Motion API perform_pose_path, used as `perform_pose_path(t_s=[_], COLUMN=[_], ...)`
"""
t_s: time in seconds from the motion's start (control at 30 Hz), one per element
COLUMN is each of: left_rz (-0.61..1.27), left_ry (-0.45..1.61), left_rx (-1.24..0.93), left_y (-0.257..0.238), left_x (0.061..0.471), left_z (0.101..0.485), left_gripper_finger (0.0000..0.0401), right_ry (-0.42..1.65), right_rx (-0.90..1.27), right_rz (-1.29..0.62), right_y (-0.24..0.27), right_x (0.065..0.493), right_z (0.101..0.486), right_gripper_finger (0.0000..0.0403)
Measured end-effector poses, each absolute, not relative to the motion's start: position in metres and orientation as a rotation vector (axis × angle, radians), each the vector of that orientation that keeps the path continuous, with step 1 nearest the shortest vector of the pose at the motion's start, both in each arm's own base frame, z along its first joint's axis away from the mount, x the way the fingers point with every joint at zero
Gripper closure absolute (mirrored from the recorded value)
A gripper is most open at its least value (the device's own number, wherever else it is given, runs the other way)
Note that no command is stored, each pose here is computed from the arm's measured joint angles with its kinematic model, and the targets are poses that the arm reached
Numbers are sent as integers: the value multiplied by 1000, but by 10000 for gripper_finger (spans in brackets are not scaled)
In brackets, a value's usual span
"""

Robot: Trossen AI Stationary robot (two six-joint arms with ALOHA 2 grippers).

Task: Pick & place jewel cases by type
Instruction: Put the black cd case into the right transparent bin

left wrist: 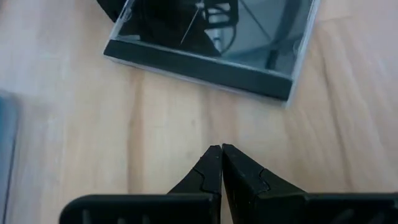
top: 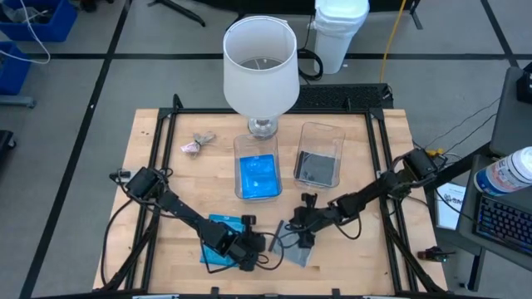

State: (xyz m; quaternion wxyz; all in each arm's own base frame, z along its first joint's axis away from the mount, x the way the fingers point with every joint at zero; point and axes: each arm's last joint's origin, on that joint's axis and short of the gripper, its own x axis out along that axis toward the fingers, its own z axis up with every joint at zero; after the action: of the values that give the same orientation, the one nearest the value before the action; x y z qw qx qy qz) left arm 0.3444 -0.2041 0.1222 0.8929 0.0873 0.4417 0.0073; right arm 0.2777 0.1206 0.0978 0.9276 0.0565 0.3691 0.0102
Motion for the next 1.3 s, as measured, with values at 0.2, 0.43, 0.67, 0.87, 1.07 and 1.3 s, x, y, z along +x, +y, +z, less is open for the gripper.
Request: perform_pose_path(t_s=[0.2, 0.43, 0.67, 0.87, 1.07, 1.3], left_rz=[-111, -213, -224, -217, -213, -215], left_ry=[877, 785, 767, 767, 768, 769], left_rx=[261, 433, 485, 472, 461, 480], left_y=[-212, -227, -233, -233, -233, -231], left_x=[346, 343, 339, 340, 340, 341], left_z=[125, 130, 130, 130, 130, 130], left_gripper_finger=[380, 380, 380, 380, 380, 380], right_ry=[749, 707, 698, 676, 675, 672], right_rx=[86, 40, 46, 67, 68, 69], right_rz=[41, -64, -57, -43, -41, -42], right_y=[123, 121, 127, 132, 133, 133], right_x=[277, 277, 274, 271, 270, 271], right_z=[98, 99, 102, 111, 111, 111], right_gripper_finger=[403, 403, 403, 403, 403, 403])
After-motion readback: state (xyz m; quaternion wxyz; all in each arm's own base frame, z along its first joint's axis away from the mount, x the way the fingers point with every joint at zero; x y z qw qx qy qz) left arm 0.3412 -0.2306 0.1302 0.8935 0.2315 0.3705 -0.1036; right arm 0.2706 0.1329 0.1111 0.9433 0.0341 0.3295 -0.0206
